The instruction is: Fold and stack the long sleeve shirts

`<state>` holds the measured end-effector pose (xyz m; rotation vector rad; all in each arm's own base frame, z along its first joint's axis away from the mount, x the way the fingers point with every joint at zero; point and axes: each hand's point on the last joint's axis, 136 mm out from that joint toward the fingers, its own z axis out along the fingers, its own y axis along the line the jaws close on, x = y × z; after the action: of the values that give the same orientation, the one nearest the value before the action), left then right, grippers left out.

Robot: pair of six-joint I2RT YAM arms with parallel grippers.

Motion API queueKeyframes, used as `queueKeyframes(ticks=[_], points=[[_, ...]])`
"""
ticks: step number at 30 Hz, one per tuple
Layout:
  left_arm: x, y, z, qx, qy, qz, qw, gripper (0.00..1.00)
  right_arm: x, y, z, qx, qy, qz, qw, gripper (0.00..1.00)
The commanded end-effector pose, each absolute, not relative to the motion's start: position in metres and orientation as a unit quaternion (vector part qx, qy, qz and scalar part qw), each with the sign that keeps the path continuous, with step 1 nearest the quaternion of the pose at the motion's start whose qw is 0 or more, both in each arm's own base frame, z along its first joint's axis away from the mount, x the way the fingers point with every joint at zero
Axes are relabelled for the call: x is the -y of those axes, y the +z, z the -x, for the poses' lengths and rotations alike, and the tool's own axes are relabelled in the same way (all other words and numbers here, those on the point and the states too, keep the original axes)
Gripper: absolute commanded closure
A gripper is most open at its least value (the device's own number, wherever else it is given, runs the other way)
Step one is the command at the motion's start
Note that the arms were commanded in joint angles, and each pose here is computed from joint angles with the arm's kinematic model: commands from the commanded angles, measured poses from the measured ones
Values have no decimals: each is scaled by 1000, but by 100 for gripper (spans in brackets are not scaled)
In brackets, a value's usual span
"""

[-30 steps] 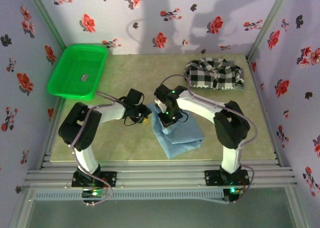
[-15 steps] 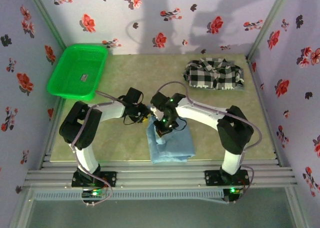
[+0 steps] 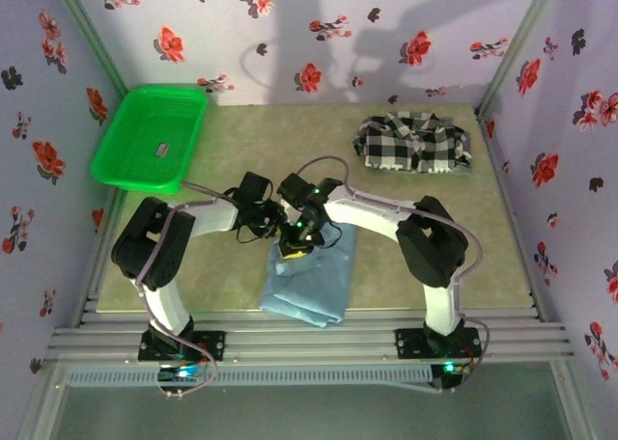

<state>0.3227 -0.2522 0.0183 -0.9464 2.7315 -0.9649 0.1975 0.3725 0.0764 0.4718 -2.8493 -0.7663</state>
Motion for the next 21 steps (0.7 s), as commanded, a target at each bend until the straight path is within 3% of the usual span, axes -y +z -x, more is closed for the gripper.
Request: queueKeyframes(ticks=[1,5,11,15,18,21], points=[[232,-9,-341,-889,-301,328,106,70,-401,83,-214,939,-309,-143,48,66],[211,24,-368,-876,-326,330,132,34,-387,108,-218,938,-327,-112,32,45],[176,128,-397,-896,-294,269,195,12,-311,149,-232,962,-255,-89,-28,31],[157,168,-365,-912,-258,248,200,9,-272,148,-227,969,-228,-95,-26,32],[157,176,-313,-927,-240,228,179,10,-283,134,-204,958,-262,-118,21,45],[173,166,-253,-940,-235,203,140,22,-299,113,-190,949,-295,-102,46,59]])
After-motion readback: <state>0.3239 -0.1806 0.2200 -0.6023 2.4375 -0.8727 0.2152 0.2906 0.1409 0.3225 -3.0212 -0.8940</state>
